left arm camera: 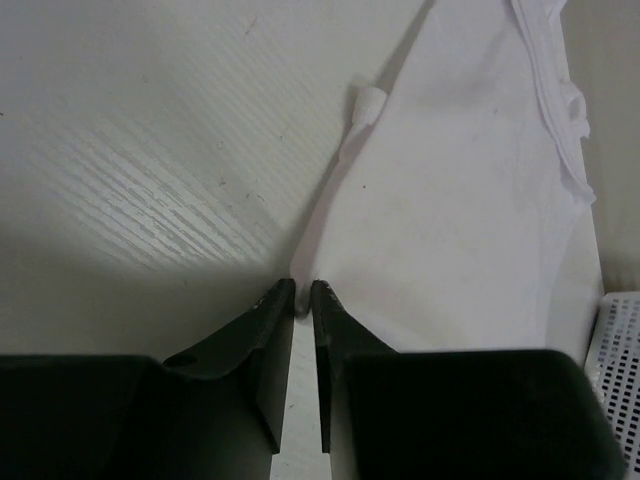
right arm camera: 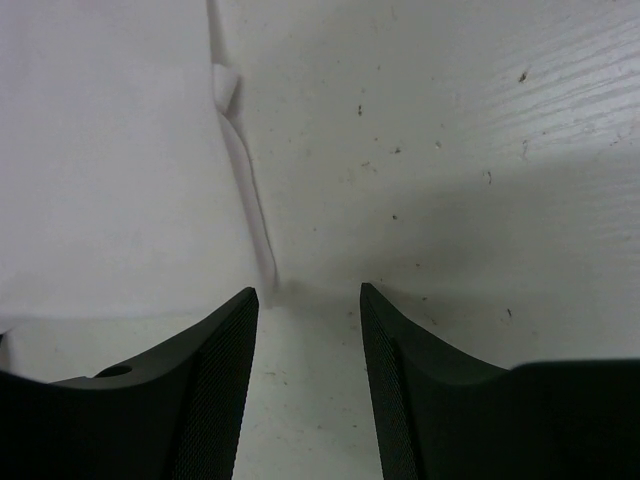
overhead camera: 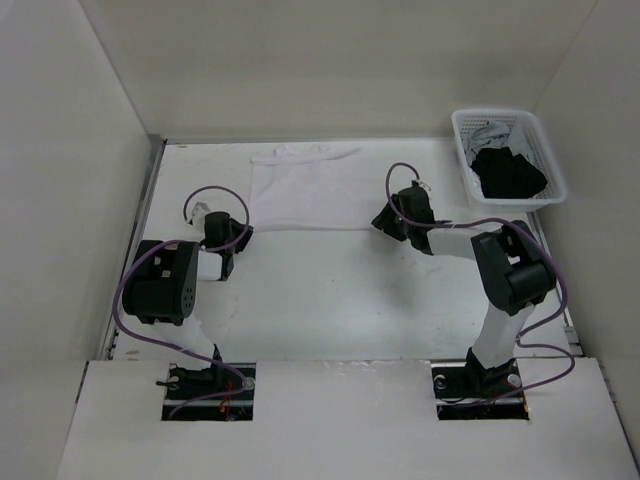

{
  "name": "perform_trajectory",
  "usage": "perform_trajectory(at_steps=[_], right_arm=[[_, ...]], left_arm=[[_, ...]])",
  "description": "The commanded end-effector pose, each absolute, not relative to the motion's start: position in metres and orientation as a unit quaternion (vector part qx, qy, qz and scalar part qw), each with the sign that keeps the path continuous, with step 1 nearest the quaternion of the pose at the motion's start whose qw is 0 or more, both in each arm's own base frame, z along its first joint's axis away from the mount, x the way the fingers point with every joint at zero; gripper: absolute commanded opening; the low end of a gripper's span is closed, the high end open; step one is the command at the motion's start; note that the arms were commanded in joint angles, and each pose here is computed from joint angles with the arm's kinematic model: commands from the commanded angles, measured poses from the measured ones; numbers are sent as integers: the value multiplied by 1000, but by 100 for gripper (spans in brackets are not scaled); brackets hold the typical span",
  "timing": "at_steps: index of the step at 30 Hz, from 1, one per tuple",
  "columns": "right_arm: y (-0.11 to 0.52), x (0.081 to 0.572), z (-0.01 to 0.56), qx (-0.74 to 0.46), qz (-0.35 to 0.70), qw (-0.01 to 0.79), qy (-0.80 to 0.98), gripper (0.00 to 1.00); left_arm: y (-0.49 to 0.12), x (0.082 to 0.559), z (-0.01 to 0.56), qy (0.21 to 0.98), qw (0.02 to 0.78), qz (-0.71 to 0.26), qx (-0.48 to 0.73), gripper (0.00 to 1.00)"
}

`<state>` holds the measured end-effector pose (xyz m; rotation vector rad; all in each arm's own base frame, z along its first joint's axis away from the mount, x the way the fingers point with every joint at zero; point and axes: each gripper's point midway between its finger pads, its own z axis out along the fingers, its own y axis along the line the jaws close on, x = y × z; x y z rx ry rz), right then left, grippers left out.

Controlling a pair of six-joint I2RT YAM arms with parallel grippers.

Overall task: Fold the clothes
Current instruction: Fold the tank top

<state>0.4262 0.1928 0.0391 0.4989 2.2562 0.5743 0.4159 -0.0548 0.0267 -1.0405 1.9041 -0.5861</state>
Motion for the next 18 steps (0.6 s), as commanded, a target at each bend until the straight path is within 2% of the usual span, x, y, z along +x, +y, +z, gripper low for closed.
perform_trajectory(at_steps=[1, 10, 18], right_arm=[[207, 423, 47, 191, 257, 378, 869, 50], [219, 410, 38, 183, 272, 359, 874, 48], [225, 423, 40, 194, 282, 356, 870, 33]], left_arm=[[-51, 414, 32, 754, 441, -241, -423, 11], [-46, 408, 37, 748, 451, -232, -428, 7], [-44, 406, 39, 746, 454, -233, -428, 5]])
